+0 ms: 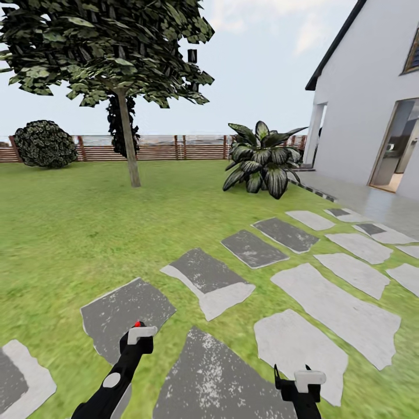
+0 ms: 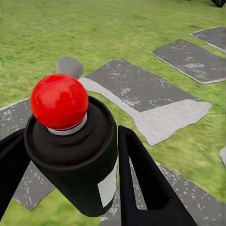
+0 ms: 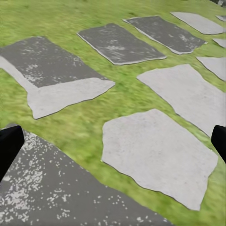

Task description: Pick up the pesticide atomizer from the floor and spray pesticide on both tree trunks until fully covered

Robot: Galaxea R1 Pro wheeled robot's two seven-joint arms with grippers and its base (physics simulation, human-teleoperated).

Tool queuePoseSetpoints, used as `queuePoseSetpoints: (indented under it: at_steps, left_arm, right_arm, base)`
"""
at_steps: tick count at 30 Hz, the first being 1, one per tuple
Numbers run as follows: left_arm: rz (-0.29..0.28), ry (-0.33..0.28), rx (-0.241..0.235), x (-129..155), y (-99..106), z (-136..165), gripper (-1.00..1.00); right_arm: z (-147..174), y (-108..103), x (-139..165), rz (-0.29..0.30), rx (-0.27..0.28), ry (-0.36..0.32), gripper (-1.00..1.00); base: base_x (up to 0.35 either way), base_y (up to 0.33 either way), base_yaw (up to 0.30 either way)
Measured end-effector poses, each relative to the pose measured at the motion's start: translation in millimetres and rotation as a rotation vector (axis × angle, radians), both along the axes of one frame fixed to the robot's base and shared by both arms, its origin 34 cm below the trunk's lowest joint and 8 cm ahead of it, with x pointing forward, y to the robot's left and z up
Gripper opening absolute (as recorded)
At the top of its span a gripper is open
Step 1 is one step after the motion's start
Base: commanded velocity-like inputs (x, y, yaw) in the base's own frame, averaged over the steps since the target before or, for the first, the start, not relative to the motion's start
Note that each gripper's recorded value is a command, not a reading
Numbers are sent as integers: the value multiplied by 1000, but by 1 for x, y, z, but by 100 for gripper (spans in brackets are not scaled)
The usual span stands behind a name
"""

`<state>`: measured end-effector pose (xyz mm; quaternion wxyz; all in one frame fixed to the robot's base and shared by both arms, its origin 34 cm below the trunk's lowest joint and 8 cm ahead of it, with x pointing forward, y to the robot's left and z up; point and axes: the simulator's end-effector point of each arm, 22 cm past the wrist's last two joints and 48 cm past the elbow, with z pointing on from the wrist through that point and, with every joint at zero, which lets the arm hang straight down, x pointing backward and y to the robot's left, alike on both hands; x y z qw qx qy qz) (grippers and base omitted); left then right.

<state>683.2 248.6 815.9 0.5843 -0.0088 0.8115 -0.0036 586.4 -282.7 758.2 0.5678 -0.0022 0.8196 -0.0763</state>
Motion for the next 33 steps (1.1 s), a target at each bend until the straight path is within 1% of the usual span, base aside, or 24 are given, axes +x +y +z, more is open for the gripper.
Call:
queuePoseSetpoints:
  at_steps: [7, 33]
  left_arm:
    - [0, -5, -1, -1, 0, 11, -100]
    - [0, -31, -1, -5, -1, 52, -100]
  right_arm:
    - [10, 0, -1, 0, 0, -4, 100]
    - [49, 0, -4, 1, -1, -27, 100]
  base:
    - [0, 0, 204]
    - [0, 0, 260]
